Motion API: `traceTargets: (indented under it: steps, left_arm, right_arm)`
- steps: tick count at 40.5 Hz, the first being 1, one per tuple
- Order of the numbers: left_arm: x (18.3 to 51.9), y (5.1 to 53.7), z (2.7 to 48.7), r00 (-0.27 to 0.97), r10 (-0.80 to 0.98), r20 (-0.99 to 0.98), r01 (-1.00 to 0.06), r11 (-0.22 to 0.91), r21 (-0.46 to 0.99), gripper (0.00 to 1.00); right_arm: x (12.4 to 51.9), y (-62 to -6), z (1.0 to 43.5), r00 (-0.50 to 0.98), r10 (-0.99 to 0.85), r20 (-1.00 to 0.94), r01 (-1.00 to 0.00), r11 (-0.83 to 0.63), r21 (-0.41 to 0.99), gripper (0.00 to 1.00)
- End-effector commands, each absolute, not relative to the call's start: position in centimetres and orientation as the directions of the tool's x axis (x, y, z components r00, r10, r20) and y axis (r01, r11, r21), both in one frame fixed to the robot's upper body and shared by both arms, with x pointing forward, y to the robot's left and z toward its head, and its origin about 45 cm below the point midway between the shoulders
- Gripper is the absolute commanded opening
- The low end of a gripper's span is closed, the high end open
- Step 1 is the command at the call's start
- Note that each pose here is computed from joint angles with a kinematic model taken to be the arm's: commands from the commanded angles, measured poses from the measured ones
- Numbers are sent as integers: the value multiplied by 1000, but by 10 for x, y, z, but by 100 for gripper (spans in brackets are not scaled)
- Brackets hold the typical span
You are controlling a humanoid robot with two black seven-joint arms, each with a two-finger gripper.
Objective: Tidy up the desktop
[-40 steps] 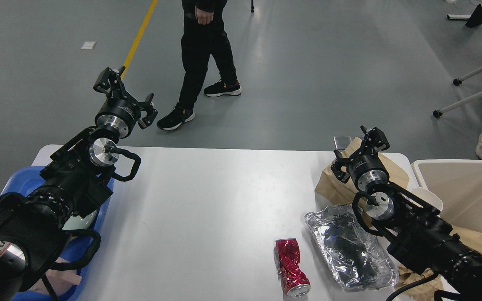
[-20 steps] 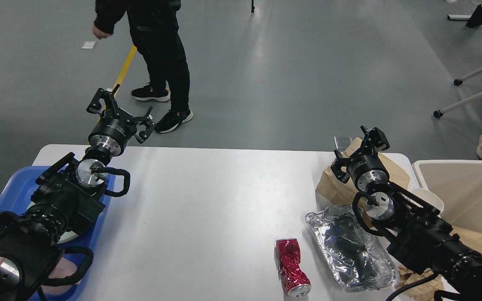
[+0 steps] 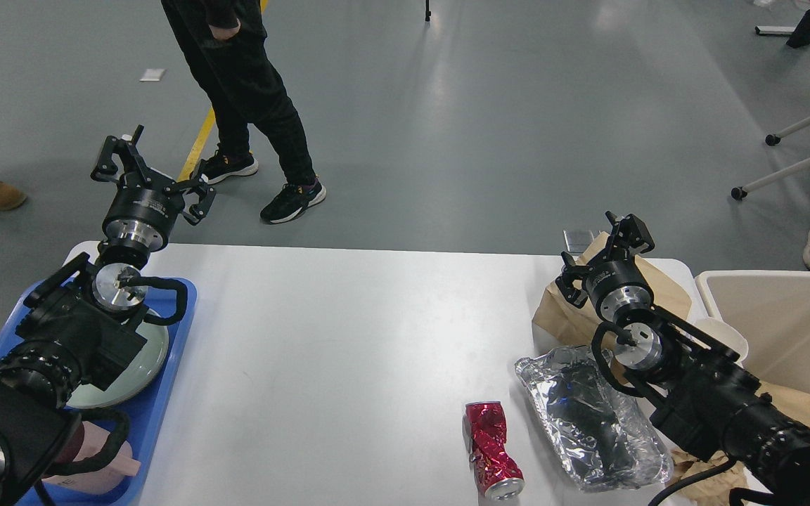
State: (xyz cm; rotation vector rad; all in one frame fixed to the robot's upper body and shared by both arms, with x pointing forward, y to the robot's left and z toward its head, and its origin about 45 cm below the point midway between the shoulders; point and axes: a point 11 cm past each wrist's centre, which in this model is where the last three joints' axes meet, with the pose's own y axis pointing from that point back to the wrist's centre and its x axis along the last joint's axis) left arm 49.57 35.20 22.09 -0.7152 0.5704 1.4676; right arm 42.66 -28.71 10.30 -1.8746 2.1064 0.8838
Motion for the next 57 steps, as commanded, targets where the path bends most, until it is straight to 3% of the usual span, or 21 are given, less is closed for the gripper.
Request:
traceTargets:
  steps: [1,14,57]
  left_arm:
    - [509,346,250,88,680,-728,-990,-24,-141,96]
    - [509,343,249,92,679,-729,-989,-20,-143,96]
    - [459,309,139,-39,636,-771,-998,10,59,96]
  right_arm:
    - [427,-287,103,-185,-841,-508,-952,25,305,100]
    - [427,-287,103,-185,-841,-508,-952,25,305,100]
    - [427,-287,103,-185,-841,-508,-952,25,305,100]
